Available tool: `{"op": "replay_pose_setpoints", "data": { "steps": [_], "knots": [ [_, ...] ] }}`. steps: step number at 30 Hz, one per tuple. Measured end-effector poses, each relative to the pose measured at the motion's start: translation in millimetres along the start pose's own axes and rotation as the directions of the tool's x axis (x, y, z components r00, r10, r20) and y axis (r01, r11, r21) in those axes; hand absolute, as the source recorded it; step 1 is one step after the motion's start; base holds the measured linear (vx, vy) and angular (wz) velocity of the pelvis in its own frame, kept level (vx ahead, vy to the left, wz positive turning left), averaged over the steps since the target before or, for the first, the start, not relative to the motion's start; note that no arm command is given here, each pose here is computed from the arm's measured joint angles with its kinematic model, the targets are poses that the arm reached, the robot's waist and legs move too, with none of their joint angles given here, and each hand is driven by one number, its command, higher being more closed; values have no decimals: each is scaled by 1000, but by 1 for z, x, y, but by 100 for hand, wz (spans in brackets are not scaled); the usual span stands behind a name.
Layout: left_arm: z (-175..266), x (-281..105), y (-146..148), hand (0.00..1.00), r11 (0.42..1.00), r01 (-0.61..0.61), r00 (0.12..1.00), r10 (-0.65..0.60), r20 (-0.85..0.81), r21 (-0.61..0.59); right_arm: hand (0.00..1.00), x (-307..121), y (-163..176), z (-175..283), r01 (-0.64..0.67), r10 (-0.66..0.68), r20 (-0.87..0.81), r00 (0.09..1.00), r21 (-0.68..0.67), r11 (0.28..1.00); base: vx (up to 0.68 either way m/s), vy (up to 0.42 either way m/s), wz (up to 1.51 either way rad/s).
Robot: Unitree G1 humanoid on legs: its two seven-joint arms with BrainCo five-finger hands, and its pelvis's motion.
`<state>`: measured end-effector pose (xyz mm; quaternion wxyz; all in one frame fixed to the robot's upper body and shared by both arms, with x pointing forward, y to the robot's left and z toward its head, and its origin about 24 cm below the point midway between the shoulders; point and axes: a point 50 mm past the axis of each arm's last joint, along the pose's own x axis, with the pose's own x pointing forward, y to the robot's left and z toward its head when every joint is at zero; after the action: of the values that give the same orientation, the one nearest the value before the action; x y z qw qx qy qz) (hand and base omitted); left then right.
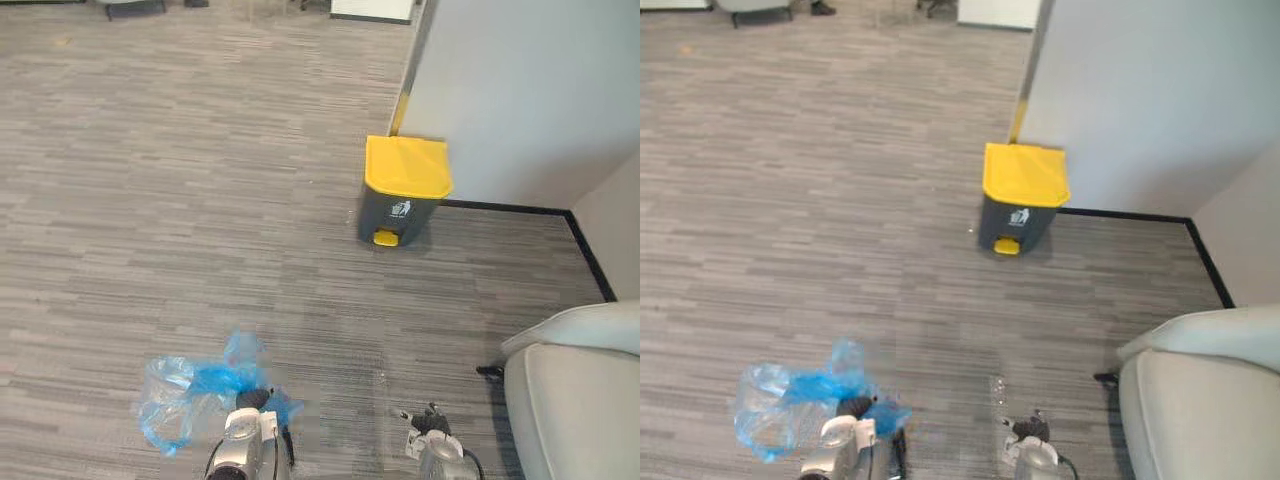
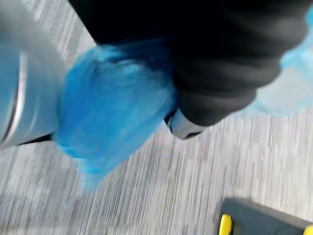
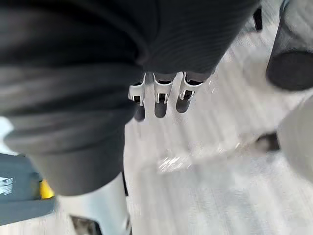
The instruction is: Gather rubbish on tea table into small bin, then transfer packed bag to large trash can.
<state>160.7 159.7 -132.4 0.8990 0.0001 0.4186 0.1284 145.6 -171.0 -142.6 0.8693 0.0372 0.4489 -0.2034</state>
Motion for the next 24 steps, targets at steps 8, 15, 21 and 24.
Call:
{"op": "replay_pose_setpoints", "data": {
  "steps": [8,15,21,24],
  "knots": [
    [-7,2,0,100,1000,-10,999,11,-44,22,0,2,-2,6,7,-6,30,1000,-33,999,343,16,-1],
    [-7,2,-9,100,1000,15,998,-14,-57,18,0,6,-10,12,37,-36,33,999,-36,999,449,-191,2],
    [-3,3,-9,100,1000,26,999,-26,-37,8,0,3,-5,-1,14,-15,-6,1000,-68,998,358,-124,1],
    [-10,0,-6,100,1000,20,998,-19,-56,7,0,2,0,-2,1,-2,-13,1000,-69,998,253,75,-50]
  ]
}}
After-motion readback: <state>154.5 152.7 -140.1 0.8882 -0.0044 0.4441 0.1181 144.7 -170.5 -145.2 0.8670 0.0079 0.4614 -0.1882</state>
